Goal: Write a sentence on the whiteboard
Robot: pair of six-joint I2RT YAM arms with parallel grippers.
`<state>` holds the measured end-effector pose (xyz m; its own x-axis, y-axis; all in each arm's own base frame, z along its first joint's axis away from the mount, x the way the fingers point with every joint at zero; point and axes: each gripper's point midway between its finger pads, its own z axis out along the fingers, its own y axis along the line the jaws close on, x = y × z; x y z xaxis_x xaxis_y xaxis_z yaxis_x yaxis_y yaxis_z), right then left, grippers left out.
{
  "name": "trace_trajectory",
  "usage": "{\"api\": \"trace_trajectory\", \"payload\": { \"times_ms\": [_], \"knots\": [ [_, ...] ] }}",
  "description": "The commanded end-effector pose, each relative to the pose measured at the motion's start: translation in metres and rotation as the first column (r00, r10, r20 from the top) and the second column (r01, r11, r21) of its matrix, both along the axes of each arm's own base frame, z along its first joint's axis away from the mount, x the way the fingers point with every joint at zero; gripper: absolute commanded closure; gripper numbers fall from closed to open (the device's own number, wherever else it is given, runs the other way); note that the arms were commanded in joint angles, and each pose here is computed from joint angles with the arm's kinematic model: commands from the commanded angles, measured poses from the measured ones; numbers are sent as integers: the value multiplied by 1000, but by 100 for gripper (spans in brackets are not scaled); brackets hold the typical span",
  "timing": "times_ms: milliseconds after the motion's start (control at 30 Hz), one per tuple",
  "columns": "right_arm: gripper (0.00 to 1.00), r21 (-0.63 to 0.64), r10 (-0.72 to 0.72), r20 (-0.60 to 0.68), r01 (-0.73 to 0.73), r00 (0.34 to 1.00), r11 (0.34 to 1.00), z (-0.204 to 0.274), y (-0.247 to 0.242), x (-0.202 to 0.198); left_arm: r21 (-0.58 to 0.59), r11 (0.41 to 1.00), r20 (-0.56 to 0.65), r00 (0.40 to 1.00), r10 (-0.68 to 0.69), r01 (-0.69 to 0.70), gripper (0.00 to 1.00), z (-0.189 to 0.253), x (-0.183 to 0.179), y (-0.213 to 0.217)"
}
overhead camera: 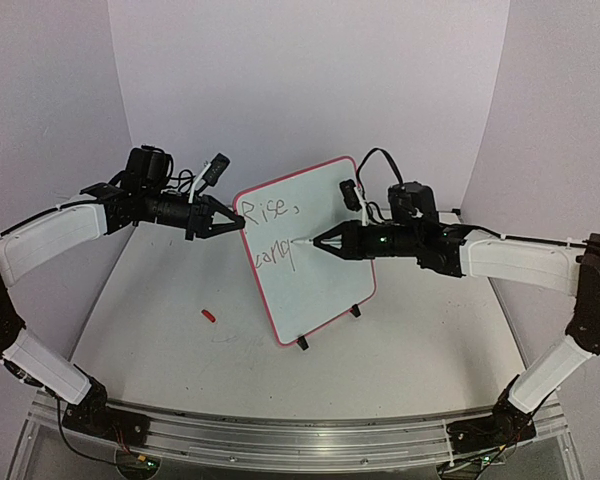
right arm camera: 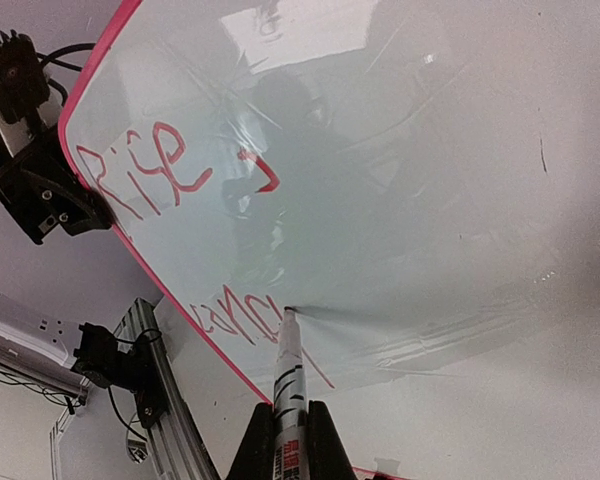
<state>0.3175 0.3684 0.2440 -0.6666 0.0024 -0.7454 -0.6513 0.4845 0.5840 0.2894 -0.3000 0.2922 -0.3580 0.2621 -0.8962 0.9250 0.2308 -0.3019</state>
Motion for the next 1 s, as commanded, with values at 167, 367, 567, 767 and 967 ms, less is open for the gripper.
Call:
{"api": "trace_trajectory", "payload": {
  "times_ms": [167,367,567,767,967],
  "knots": [
    [100,-4,-42,-6,42,999,999,-5,-7,5,105,992,-130,990,-51,65,100,-45,-23,-5],
    [100,-13,-68,-9,68,998,998,-8,-13,5,105,992,-133,990,-52,66,100,-46,-22,-5],
    [100,-3,-89,19,90,996,996,3,-15,11,106,992,-134,990,-51,65,100,-46,-22,-5],
    [100,16,-98,53,98,994,995,20,-16,15,106,992,-132,990,-51,65,100,-46,-22,-5],
    [100,29,-90,67,89,994,996,29,-13,16,107,992,-132,990,-50,64,100,-46,-22,-5]
  ]
}}
